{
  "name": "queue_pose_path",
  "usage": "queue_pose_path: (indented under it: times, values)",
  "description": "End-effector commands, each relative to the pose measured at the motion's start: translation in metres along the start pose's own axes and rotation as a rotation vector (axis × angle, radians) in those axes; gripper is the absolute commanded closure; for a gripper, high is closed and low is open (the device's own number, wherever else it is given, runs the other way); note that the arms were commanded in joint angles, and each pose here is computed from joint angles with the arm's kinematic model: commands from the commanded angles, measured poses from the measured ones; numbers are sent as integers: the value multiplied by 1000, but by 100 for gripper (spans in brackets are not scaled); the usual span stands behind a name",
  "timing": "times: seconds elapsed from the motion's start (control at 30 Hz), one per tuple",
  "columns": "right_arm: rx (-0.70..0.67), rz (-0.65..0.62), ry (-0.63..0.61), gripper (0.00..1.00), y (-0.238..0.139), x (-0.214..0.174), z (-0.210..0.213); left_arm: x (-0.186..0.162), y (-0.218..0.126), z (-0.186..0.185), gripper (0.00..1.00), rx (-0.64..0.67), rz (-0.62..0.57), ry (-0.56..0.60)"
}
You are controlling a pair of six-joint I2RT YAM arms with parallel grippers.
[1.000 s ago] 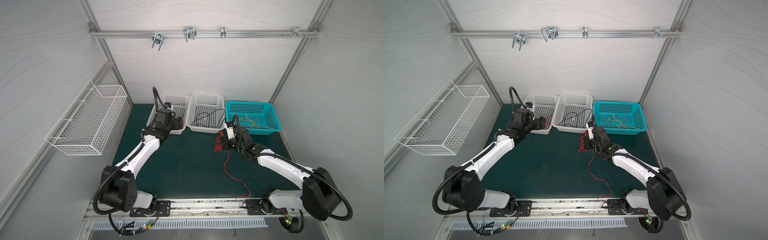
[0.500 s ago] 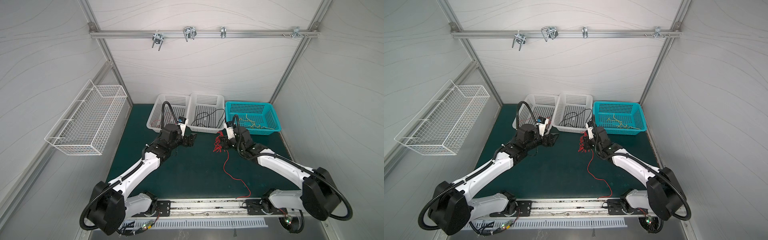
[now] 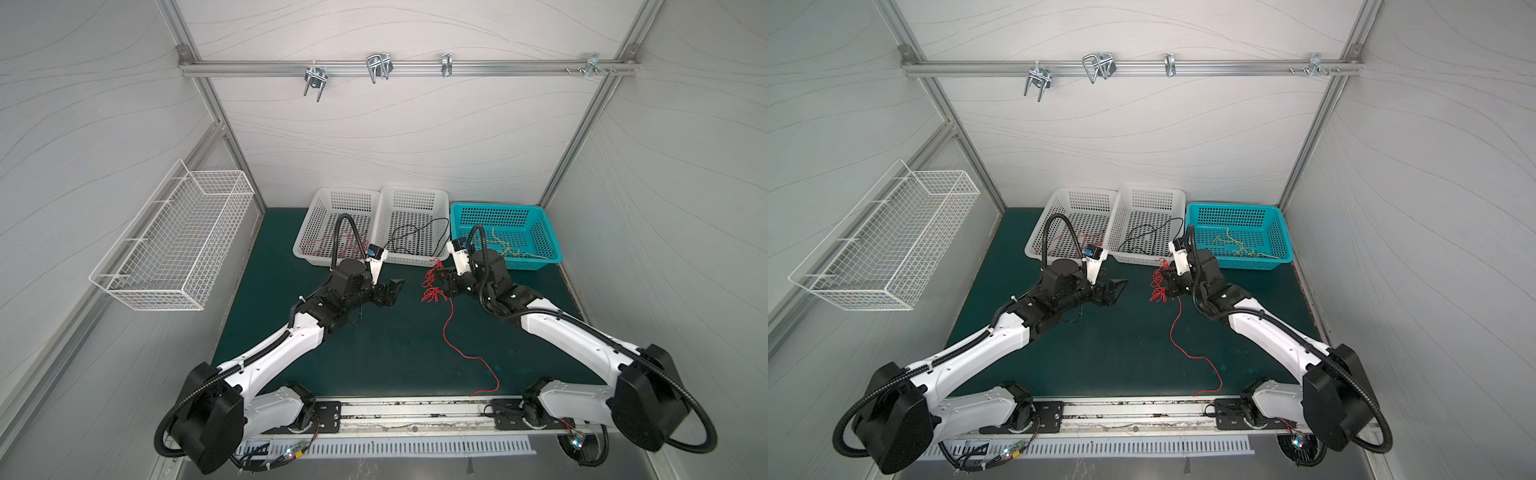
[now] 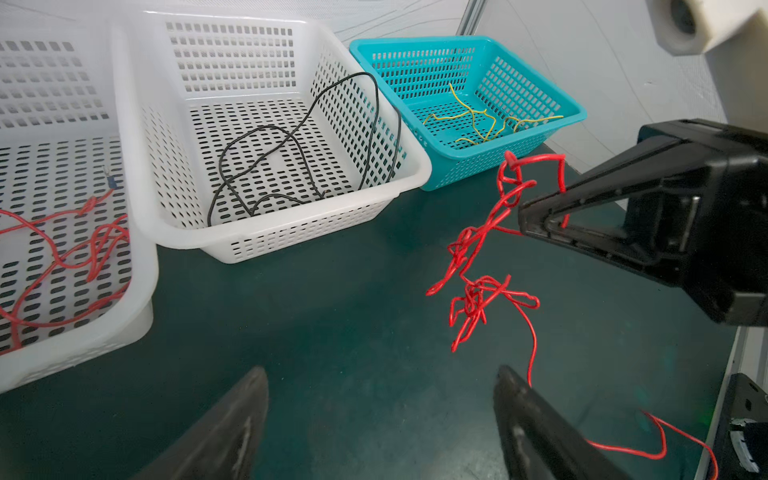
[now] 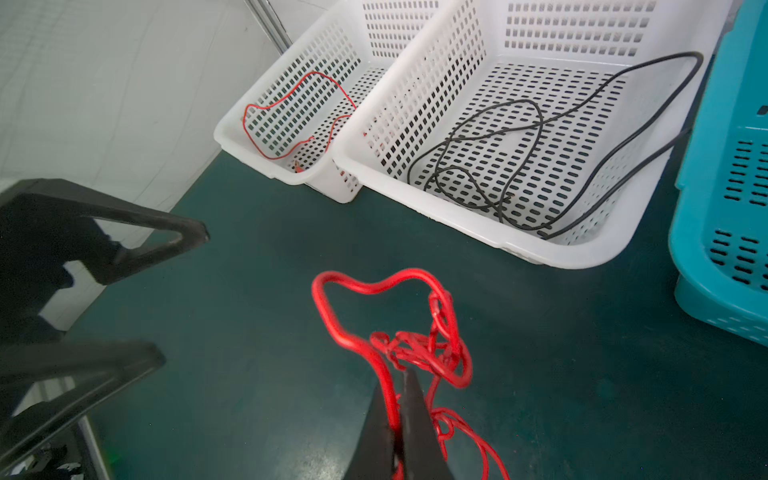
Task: Untangle the cables
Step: 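Bring the left gripper back toward the red tangle held by the right gripper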
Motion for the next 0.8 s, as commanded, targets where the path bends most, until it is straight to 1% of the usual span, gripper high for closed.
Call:
queue_pose_path:
  times: [0.0,0.13,0.27,0.5,0.63,0.7,0.77]
  values:
    - [33,-26,-14,100,-13,11,8,11,5,-6,14,-9,-47,-7]
    - [45,-18,-23,100,-16,11,10,10,15,-14,15,-29,-22,-3]
    - [89,-10,-38,100,-16,14,14,8,27,-28,15,-59,-2,15]
    - [170,-9,-57,100,-13,18,20,14,43,-43,17,-91,-30,30]
    - [183,3,-69,100,-8,21,21,25,48,-47,24,-99,-71,33]
    - [181,3,-75,100,-5,23,21,30,49,-50,31,-114,-89,45]
    - [182,-3,-89,100,-1,27,21,34,51,-51,41,-123,-105,58]
Point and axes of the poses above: each gripper's point midway between its finger pads, its own y axis out along the fingers, its own z axis along the line the jaws close on, x = y × z, the point moved 9 cm from there along -y, back along the fingers, and after that the axes turned 6 degrees about -y, right-handed, at the moved point
